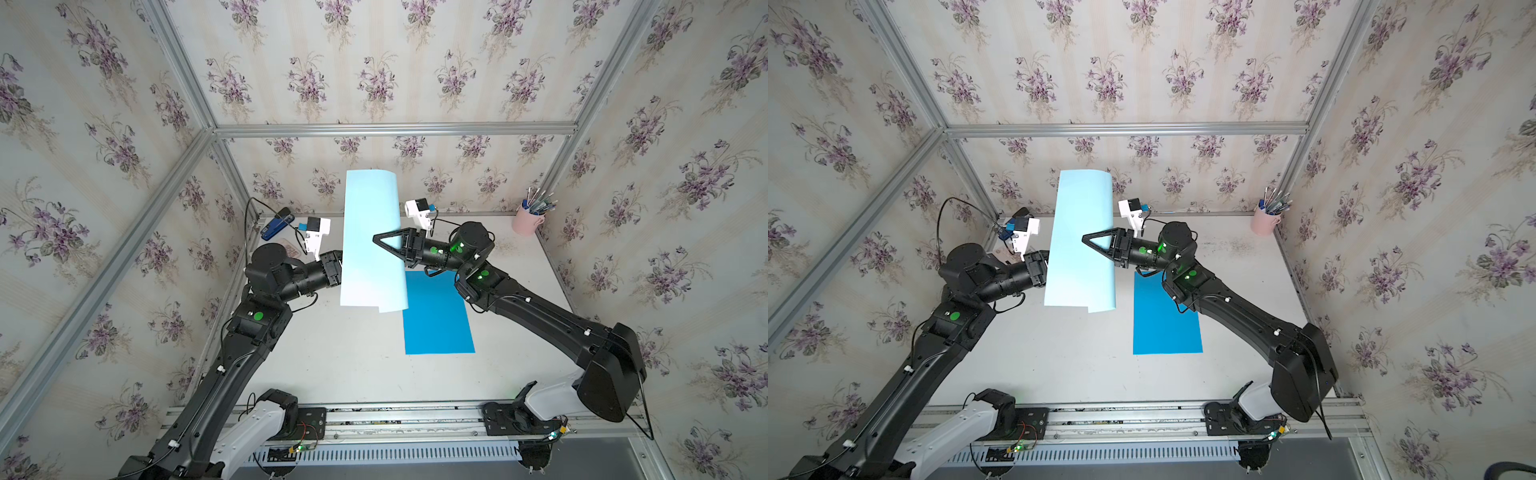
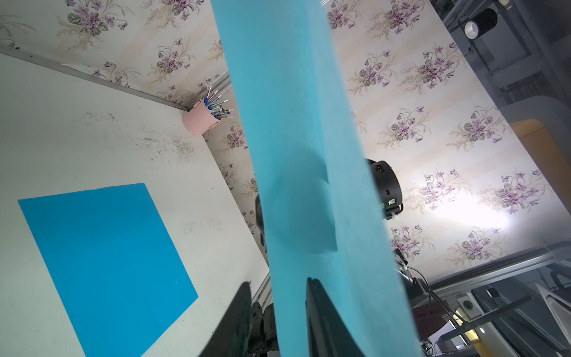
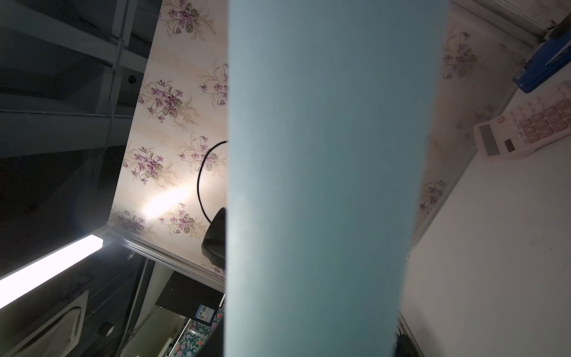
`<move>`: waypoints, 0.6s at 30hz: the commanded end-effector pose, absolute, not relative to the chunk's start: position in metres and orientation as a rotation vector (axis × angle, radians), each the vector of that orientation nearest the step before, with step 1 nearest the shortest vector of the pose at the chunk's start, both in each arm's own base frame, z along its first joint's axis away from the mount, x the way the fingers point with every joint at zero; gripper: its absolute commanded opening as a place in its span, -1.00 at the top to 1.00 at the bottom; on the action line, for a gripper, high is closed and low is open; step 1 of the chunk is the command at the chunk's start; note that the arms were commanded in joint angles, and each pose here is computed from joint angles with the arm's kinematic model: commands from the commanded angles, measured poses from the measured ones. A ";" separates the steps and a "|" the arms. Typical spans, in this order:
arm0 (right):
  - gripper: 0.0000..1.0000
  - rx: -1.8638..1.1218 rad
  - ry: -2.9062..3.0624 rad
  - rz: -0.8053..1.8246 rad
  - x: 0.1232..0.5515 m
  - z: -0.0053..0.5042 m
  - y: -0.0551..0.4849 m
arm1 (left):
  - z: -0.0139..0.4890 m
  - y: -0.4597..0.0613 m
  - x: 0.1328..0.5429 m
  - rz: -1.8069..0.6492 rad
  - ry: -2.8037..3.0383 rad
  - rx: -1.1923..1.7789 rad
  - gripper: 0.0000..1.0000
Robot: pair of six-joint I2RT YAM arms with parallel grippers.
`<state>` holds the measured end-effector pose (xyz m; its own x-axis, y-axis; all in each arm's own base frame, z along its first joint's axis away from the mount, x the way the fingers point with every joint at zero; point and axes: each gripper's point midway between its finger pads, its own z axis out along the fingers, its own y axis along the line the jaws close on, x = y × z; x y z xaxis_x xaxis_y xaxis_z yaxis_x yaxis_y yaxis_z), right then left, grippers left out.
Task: Fold the rectangular paper in half along the long edge
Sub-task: Fold the paper.
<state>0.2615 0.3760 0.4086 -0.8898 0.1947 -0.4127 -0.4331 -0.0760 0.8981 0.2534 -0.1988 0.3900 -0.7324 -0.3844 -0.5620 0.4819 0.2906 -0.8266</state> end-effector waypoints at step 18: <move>0.13 -0.234 1.723 2.029 0.264 0.413 0.372 | 0.375 -0.223 0.246 -1.505 1.904 0.164 0.52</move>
